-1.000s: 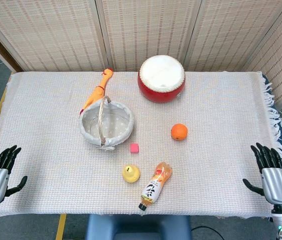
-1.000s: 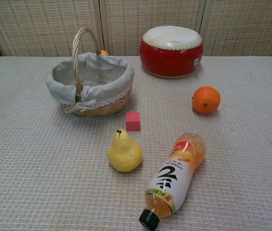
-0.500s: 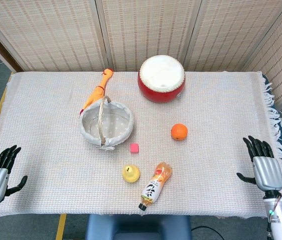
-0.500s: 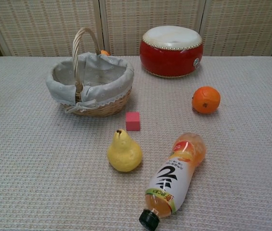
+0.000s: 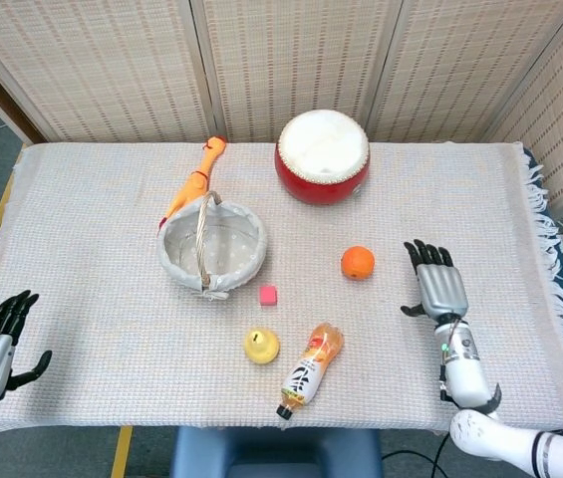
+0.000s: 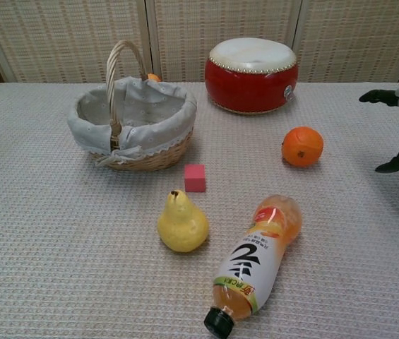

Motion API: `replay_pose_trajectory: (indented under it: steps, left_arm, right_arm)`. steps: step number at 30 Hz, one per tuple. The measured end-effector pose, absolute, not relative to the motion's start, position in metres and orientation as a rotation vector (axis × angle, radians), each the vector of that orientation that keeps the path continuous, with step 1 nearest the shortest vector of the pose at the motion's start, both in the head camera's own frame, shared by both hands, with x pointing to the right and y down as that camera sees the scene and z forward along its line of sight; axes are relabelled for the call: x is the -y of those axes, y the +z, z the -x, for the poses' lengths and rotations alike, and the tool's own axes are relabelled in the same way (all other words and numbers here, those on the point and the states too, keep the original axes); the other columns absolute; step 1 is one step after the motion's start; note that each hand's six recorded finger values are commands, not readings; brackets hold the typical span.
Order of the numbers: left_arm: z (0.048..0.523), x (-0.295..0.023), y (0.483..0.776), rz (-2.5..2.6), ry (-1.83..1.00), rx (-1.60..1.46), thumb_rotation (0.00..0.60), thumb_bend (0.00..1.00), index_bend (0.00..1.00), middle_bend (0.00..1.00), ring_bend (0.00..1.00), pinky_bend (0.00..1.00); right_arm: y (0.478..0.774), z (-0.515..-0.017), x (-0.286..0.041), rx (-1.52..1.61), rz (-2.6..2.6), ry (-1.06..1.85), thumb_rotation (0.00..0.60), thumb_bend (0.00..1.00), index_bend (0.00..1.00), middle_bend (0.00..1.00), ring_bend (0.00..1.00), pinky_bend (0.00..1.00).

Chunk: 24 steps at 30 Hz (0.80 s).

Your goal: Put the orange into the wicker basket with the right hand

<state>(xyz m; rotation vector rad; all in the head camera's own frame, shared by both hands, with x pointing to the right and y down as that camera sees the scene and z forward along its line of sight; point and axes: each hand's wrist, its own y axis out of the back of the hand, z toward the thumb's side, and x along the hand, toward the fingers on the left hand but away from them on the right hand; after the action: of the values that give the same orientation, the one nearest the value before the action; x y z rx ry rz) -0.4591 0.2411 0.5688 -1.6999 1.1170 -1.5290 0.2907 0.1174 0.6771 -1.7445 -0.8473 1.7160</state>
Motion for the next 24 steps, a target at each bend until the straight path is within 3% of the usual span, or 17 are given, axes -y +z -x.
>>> replay_pose_trajectory:
  steps: [19,21,24]
  left_arm:
    - [0.458,-0.24,0.57,1.734,-1.527,-1.129,0.6,0.34,0.0,0.0,0.0,0.1]
    - [0.458,-0.24,0.57,1.738,-1.528,-1.129,0.6,0.34,0.0,0.0,0.0,0.1]
    - [0.458,-0.24,0.57,1.74,-1.528,-1.133,0.6,0.34,0.0,0.0,0.0,0.1]
  right_arm:
    - [0.752,-0.217,-0.08,0.805,1.722,1.77,0.6,0.04,0.03,0.0,0.0,0.12]
    - [0.757,-0.21,-0.079,0.813,1.726,1.768,0.6,0.11,0.05,0.05,0.04,0.2]
    - [0.763,-0.198,-0.078,0.834,1.733,1.753,0.6,0.25,0.08,0.34,0.34,0.54]
